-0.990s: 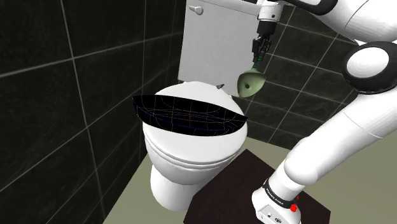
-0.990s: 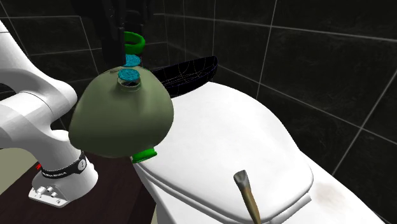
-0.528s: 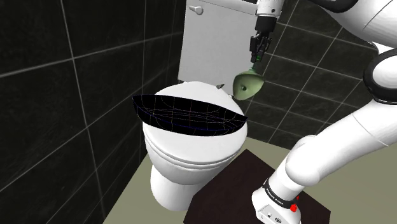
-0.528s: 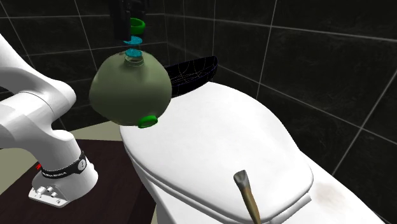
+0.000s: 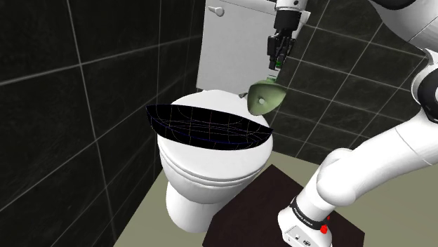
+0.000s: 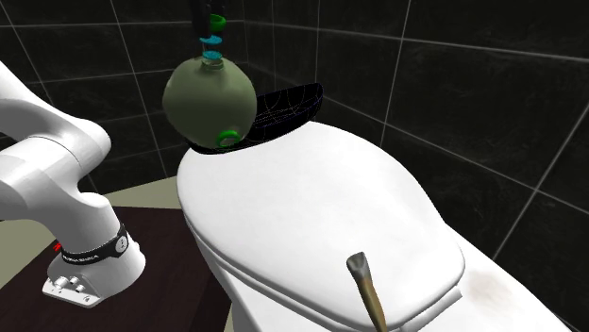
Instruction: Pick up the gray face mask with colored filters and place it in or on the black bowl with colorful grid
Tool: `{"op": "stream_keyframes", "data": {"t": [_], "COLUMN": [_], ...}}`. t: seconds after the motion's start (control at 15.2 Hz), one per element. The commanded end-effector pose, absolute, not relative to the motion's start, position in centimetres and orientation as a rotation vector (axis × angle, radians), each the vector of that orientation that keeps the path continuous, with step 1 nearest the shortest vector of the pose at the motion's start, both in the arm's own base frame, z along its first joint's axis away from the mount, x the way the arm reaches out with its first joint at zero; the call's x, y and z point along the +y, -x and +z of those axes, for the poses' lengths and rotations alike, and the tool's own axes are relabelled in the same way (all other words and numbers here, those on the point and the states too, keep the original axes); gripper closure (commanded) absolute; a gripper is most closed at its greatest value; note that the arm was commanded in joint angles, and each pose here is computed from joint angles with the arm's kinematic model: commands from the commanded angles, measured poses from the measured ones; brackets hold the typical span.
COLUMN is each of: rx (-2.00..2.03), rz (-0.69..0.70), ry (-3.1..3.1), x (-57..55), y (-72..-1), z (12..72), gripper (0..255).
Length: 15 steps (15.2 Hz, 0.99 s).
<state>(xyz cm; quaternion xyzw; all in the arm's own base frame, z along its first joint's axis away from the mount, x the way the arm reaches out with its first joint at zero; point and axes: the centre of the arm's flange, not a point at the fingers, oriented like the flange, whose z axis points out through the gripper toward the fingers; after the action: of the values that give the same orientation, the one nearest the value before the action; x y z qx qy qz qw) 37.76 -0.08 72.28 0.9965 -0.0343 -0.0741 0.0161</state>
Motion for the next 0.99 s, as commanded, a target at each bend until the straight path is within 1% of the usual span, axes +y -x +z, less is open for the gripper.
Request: {"op": "stream_keyframes", "data": {"t": [0.0, 0.92], "rx": [-0.109, -0.109], "rz": [-0.230, -0.230], "ry": [-3.099, -3.099], "x": [2.4, 20.3], "y": [-37.0, -32.8], "z": [72.8, 74.6], "gripper": [255, 255]}}
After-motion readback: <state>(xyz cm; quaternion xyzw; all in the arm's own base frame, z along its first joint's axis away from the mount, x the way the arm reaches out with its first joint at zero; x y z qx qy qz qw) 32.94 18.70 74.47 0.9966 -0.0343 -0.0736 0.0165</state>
